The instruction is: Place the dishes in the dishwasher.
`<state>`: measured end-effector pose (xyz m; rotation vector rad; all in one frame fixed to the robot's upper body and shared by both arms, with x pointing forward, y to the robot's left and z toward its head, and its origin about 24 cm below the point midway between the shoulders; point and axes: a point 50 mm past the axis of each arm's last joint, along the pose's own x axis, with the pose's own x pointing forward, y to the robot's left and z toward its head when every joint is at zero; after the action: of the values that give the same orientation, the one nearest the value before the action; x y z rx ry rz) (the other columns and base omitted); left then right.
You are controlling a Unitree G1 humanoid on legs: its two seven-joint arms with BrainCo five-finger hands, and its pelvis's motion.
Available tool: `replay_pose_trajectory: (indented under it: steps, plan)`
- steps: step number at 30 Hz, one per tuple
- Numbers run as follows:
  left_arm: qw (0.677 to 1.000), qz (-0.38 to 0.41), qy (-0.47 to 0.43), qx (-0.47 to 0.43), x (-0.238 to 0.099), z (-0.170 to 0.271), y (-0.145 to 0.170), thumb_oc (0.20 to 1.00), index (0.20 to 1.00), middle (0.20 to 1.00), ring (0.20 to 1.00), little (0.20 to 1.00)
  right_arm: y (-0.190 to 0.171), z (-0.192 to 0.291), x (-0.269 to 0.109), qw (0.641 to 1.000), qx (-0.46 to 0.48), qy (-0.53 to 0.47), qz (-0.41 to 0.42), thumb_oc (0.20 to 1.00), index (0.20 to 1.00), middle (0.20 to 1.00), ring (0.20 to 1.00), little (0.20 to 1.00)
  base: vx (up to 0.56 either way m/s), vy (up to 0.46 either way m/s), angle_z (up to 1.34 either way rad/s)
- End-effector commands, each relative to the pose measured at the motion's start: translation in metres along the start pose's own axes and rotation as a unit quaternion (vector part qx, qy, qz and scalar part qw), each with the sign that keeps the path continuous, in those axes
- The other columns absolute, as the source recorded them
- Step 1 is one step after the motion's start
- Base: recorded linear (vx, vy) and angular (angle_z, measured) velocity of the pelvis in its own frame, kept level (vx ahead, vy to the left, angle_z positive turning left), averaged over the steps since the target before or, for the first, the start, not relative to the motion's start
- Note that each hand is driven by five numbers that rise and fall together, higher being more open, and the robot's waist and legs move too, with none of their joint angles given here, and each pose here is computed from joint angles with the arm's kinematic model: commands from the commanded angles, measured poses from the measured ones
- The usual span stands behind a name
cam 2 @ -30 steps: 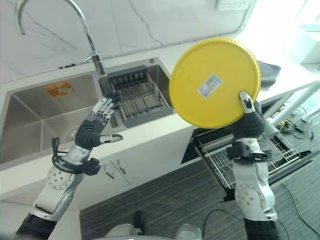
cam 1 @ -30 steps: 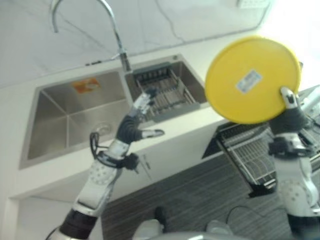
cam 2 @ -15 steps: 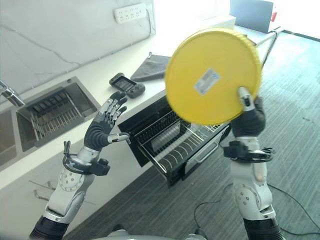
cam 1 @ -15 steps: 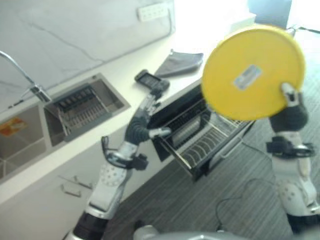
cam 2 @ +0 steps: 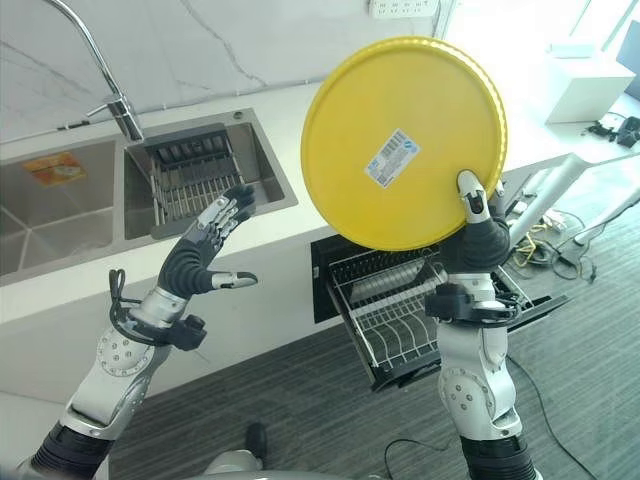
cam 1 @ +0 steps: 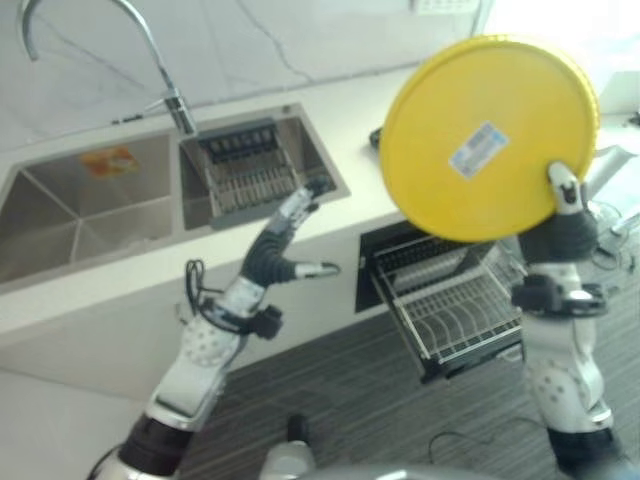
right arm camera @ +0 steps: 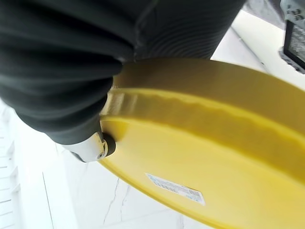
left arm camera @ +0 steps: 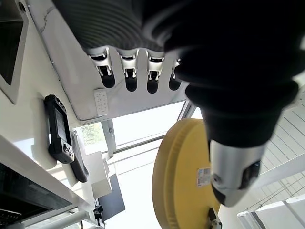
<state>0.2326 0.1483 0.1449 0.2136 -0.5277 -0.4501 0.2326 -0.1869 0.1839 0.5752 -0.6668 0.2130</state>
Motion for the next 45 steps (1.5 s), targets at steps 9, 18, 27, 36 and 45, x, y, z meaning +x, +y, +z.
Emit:
replay_pose_trajectory:
  steps: [9,18,27,36,45]
  plan:
    - [0.995,-0.007,-0.075,0.069,0.014,0.027,0.004,1.000,1.000,1.000,1.000,1.000,0.026,0.035,0.016,0.989,-0.021,-0.131,0.069,0.200,0.200,0.200,0.200,0.200,0.07,-0.193,-0.14]
    - [0.998,-0.022,-0.046,0.041,0.011,0.019,0.005,1.000,1.000,1.000,1.000,1.000,0.025,0.042,0.024,0.985,-0.080,-0.131,0.076,0.200,0.200,0.200,0.200,0.200,-0.02,-0.462,0.11]
    - [0.987,0.024,0.150,-0.049,-0.043,-0.047,0.010,1.000,1.000,1.000,1.000,1.000,0.013,0.048,0.029,0.916,-0.366,-0.147,0.080,0.200,0.200,0.200,0.200,0.200,-0.04,-0.017,-0.03]
    - [0.886,0.099,0.428,-0.151,-0.159,-0.135,-0.007,1.000,1.000,1.000,1.000,1.000,-0.009,0.050,0.033,0.724,-0.658,-0.168,0.119,0.200,0.200,0.200,0.200,0.200,0.06,0.063,0.09]
    - [0.802,0.195,0.534,-0.183,-0.244,-0.154,-0.015,1.000,1.000,1.000,1.000,1.000,-0.046,0.045,0.025,0.600,-0.773,-0.117,0.169,0.200,0.200,0.200,0.200,0.200,0.01,-0.003,0.04]
